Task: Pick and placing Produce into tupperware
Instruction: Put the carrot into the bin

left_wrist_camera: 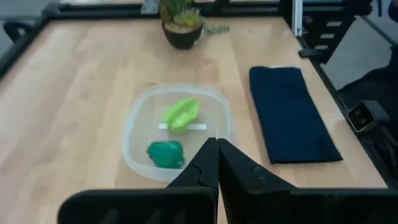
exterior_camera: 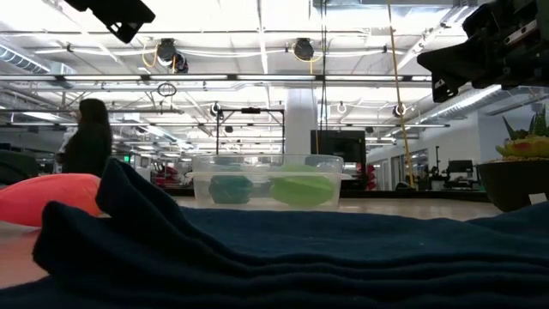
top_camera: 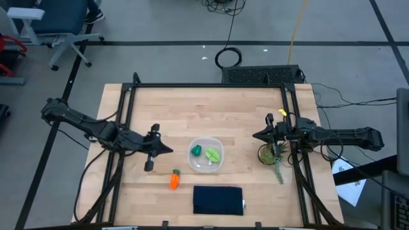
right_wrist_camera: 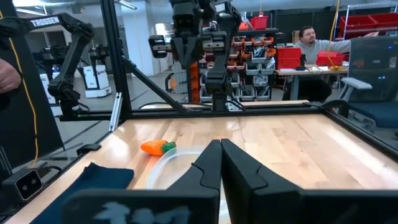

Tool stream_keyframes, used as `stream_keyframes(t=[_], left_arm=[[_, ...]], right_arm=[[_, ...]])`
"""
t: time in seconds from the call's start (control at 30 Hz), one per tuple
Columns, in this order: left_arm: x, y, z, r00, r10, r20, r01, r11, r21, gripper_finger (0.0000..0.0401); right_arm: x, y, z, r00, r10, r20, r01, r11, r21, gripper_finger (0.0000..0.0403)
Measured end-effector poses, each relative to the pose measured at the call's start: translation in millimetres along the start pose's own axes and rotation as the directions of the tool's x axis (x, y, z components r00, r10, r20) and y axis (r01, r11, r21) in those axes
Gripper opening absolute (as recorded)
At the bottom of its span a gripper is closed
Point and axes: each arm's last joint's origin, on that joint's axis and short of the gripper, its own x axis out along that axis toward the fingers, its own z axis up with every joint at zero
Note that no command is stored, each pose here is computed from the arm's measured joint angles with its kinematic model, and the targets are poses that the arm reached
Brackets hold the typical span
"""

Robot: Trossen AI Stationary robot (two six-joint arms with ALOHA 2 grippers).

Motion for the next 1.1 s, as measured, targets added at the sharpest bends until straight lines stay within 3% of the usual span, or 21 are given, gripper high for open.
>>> stream_keyframes(t=[0.43,0.7,0.83,0.97,1.1], left_arm=[[18,-22,-6,0.992,-0.048,-0.121,0.048,0.999,-0.001,0.0002],[39,-27,-15,0.976,-0.063,-0.209,0.097,0.983,0.157,0.0007],[48,-29,-18,0.971,-0.079,-0.227,0.144,0.946,0.289,0.0012],[55,-32,-17,0.974,-0.083,-0.211,0.173,0.875,0.453,0.0023],[60,-33,-16,0.979,-0.083,-0.184,0.172,0.82,0.545,0.0048]], right_arm=[[0,0,-4,0.999,-0.003,-0.04,0.003,1.0,-0.005,0.0],[0,0,-3,1.0,-0.003,-0.028,0.003,1.0,0.001,0.0],[0,0,-2,1.0,-0.002,-0.019,0.002,1.0,-0.001,0.0],[0,0,-2,1.0,-0.002,-0.017,0.002,1.0,-0.002,0.0],[0,0,-2,1.0,-0.002,-0.018,0.002,1.0,0.004,0.0]])
